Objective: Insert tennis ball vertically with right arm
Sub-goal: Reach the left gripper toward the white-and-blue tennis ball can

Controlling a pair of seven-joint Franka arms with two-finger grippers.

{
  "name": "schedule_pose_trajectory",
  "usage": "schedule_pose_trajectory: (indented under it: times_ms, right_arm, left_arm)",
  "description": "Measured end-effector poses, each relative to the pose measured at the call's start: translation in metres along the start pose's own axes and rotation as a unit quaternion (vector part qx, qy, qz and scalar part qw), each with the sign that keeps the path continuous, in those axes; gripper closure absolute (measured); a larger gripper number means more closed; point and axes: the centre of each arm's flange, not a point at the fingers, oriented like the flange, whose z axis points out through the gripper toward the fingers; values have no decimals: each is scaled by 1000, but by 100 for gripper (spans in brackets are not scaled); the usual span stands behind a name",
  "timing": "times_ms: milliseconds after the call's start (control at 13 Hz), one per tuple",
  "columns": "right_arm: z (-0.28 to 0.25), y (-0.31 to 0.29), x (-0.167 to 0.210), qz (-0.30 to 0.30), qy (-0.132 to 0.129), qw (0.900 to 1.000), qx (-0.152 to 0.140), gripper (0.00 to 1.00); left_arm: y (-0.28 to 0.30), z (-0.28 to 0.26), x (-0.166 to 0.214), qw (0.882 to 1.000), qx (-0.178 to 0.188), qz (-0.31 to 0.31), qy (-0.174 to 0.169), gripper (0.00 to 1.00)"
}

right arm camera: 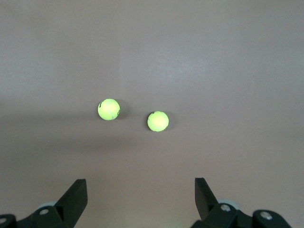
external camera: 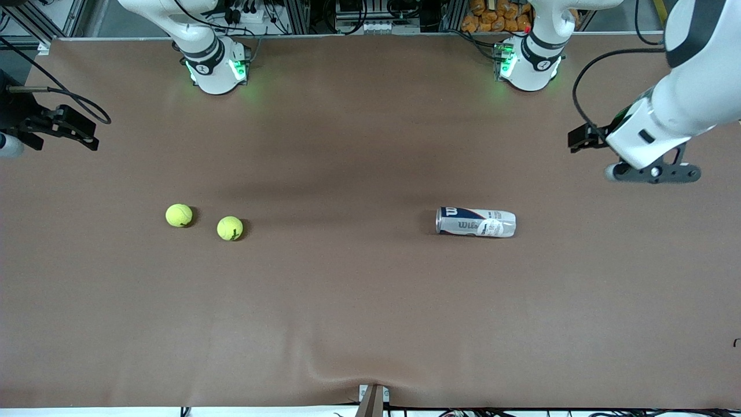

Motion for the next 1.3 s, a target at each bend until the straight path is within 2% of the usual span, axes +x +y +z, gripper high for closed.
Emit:
schedule_pose_trajectory:
  times_ms: [307, 767, 997, 1304]
  right_arm:
    - [0, 0, 0, 0, 0, 1000, 0, 0]
    - [0, 0, 0, 0, 0, 1000, 0, 0]
    - [0, 0, 0, 0, 0, 1000, 0, 0]
    - [0, 0, 0, 0, 0, 1000, 0, 0]
  left_arm:
    - [1, 29, 25, 1000, 0, 0, -28, 0]
    - [21, 42, 31, 999, 5, 18, -39, 0]
    - [58, 61, 35, 997, 30, 49, -52, 0]
    - [116, 102, 43, 989, 81, 98, -74, 0]
